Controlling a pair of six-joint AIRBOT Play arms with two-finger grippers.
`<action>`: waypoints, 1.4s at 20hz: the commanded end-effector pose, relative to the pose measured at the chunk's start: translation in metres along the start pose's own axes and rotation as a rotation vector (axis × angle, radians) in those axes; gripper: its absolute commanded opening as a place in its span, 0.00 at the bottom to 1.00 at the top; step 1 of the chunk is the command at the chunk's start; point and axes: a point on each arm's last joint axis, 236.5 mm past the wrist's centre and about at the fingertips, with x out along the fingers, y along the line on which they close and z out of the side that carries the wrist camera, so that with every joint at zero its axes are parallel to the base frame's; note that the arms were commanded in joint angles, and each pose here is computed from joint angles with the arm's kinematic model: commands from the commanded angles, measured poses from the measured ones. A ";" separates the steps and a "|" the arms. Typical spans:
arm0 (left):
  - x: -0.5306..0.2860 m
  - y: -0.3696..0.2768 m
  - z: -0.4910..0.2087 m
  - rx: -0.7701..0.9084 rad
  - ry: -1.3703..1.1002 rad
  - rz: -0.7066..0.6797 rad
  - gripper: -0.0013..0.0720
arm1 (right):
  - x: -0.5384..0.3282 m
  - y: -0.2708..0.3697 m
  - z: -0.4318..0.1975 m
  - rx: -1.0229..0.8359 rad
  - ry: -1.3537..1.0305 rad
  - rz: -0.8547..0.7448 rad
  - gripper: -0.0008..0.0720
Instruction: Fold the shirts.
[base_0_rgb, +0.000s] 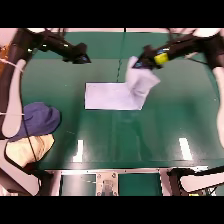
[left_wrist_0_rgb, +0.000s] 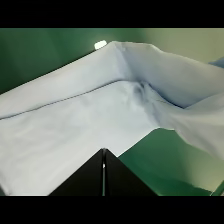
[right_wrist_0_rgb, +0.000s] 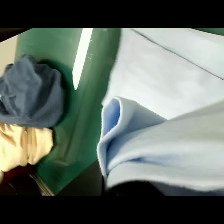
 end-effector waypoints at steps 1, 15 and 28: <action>-0.045 0.025 -0.013 0.036 0.028 0.047 0.04 | 0.099 0.058 0.003 -0.034 -0.048 0.052 0.04; -0.055 0.068 -0.031 0.039 0.094 0.158 0.04 | 0.015 -0.132 0.027 0.196 -0.094 -0.321 0.47; -0.062 0.097 -0.031 0.008 0.096 0.285 0.04 | 0.135 -0.185 -0.068 0.378 0.094 0.021 0.71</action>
